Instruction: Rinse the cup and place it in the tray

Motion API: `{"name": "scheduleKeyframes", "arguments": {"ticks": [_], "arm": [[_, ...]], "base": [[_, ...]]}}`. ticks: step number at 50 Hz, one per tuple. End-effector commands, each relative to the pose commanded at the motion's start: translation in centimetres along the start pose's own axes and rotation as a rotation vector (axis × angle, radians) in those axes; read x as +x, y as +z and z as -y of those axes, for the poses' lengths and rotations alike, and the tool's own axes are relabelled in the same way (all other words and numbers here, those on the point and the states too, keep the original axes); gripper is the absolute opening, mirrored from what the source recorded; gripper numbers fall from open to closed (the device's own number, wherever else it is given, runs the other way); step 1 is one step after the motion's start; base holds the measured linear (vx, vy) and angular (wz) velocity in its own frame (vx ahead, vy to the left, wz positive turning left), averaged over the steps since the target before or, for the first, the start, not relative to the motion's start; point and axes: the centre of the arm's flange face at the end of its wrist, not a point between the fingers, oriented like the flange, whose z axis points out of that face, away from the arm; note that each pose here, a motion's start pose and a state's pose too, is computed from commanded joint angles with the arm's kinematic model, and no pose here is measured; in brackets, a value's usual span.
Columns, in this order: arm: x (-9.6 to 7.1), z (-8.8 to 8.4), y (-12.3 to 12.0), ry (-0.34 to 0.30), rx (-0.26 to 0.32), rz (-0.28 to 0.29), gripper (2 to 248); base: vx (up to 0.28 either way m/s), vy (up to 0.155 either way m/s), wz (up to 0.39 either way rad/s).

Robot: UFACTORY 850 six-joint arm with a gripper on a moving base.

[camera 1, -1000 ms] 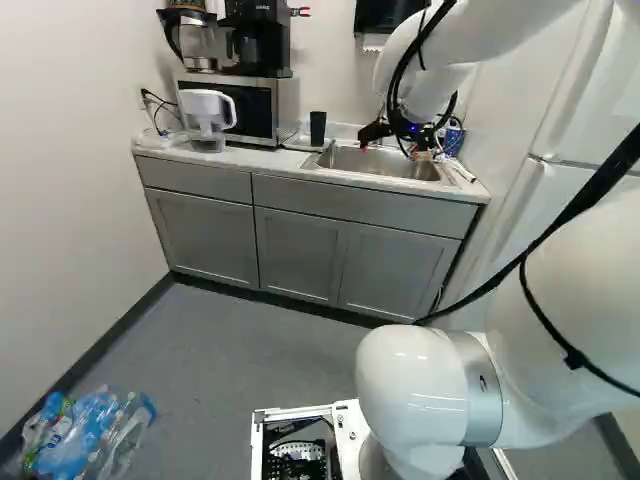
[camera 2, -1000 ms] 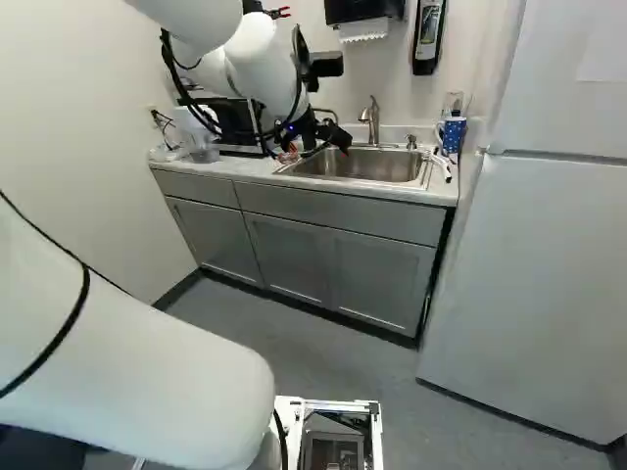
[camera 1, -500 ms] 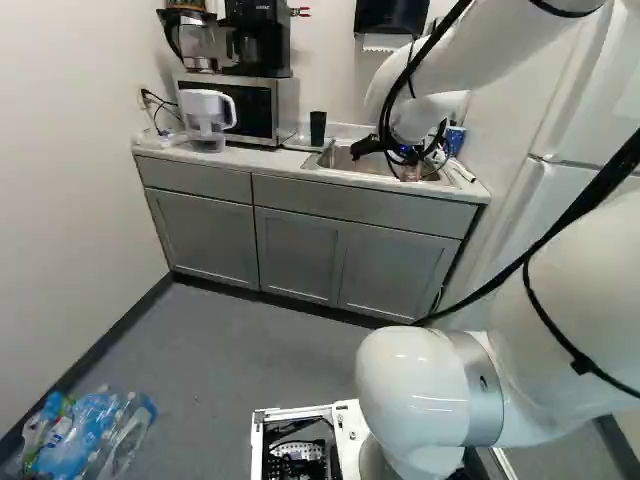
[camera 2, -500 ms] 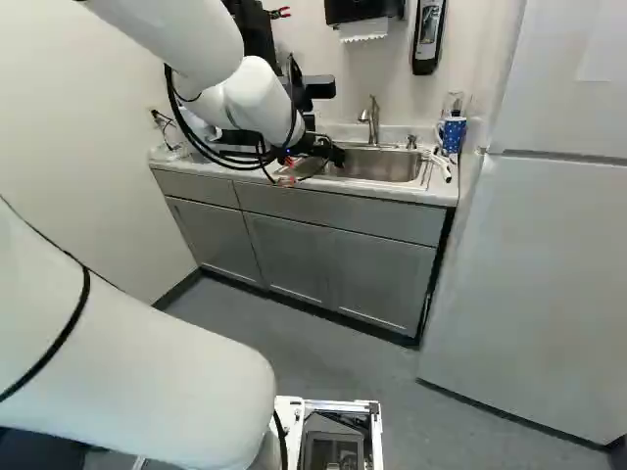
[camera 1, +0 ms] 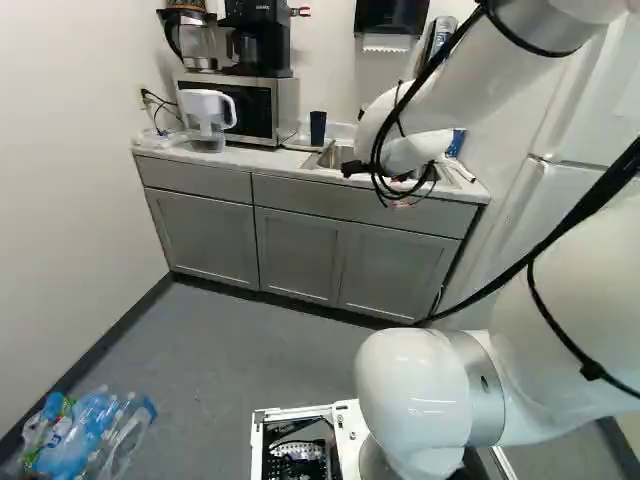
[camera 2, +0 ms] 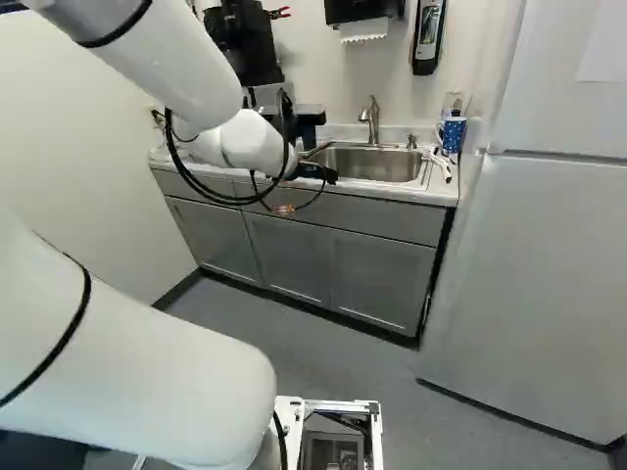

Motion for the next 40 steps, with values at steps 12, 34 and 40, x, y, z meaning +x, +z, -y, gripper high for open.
{"name": "scheduleKeyframes", "arguments": {"ticks": [12, 34, 40], "arm": [[-3.8, 0.8, 0.2, -0.016, 0.021, -0.047, 247], [-9.6, 1.9, -0.2, -0.038, 0.055, -0.119, 247], [-10.9, 2.1, -0.4, -0.042, 0.063, -0.136, 247]], "base": [[0.000, 0.000, 0.000], [0.000, 0.000, 0.000], [0.000, 0.000, 0.000]]}}
